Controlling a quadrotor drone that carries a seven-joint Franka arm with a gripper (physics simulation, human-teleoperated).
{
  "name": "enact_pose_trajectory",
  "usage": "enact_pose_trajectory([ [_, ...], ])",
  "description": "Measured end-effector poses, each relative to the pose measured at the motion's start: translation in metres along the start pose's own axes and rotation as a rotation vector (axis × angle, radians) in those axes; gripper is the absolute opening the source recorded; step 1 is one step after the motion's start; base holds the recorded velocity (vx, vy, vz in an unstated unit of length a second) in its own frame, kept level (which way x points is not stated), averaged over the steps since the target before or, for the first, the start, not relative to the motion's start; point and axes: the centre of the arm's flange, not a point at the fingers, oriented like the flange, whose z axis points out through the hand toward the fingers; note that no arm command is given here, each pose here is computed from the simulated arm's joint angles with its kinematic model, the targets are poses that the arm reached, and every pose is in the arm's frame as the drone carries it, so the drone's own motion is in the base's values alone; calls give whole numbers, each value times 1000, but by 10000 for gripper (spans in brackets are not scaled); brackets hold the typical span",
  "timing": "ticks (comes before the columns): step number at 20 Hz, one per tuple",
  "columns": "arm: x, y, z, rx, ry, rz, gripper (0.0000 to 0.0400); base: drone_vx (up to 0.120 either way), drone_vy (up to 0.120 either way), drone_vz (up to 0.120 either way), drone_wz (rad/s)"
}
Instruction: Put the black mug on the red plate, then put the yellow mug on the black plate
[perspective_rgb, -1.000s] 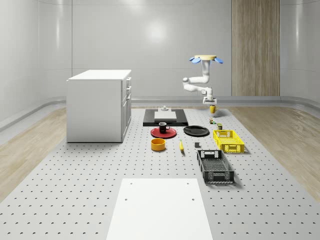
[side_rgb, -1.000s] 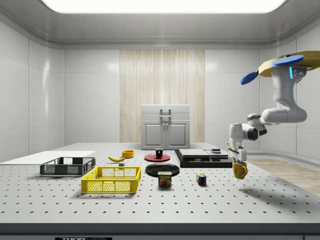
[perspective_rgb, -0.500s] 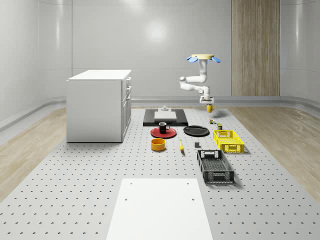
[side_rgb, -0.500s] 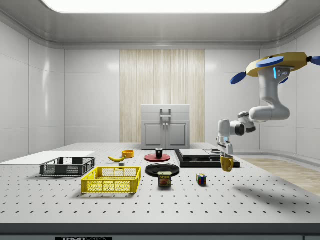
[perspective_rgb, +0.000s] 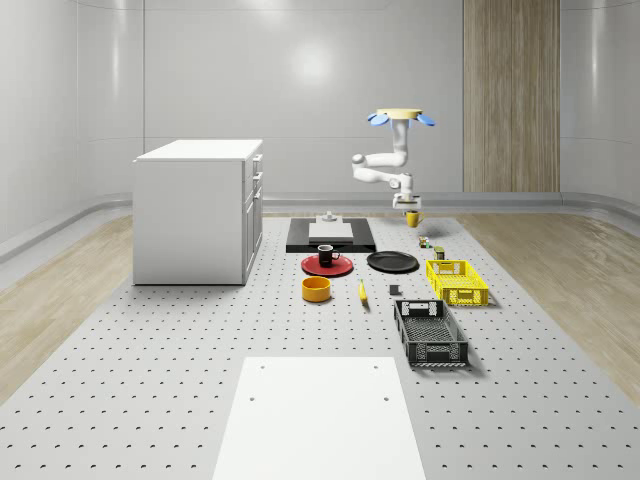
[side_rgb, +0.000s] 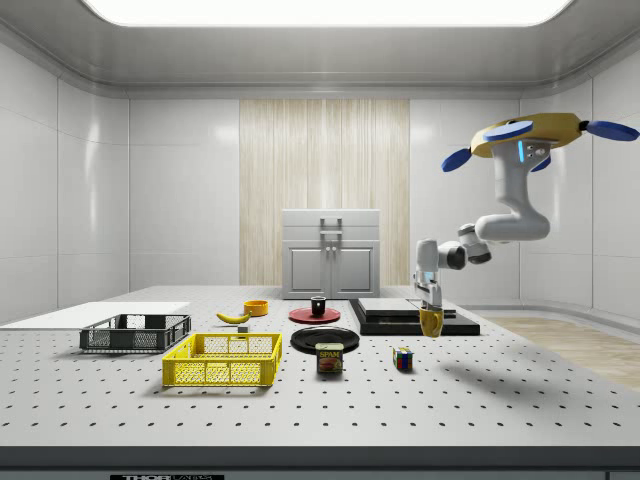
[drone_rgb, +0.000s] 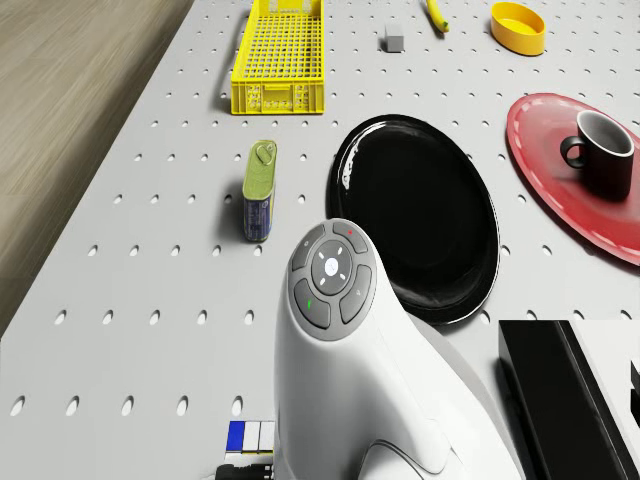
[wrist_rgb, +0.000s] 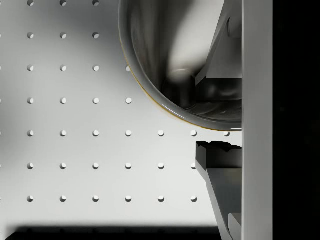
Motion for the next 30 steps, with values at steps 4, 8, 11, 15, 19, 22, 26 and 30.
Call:
enact_pose_trajectory([
  [4,0,0,0,0,0,0,110,120,-120,0,0],
  [8,0,0,0,0,0,0,110,120,-120,0,0],
  [11,0,0,0,0,0,0,110,120,-120,0,0],
  [15,0,0,0,0,0,0,110,120,-120,0,0],
  [19,0,0,0,0,0,0,110,120,-120,0,0],
  [22,0,0,0,0,0,0,110,120,-120,0,0],
  [26,0,0,0,0,0,0,110,120,-120,0,0],
  [30,0,0,0,0,0,0,110,120,-120,0,0],
])
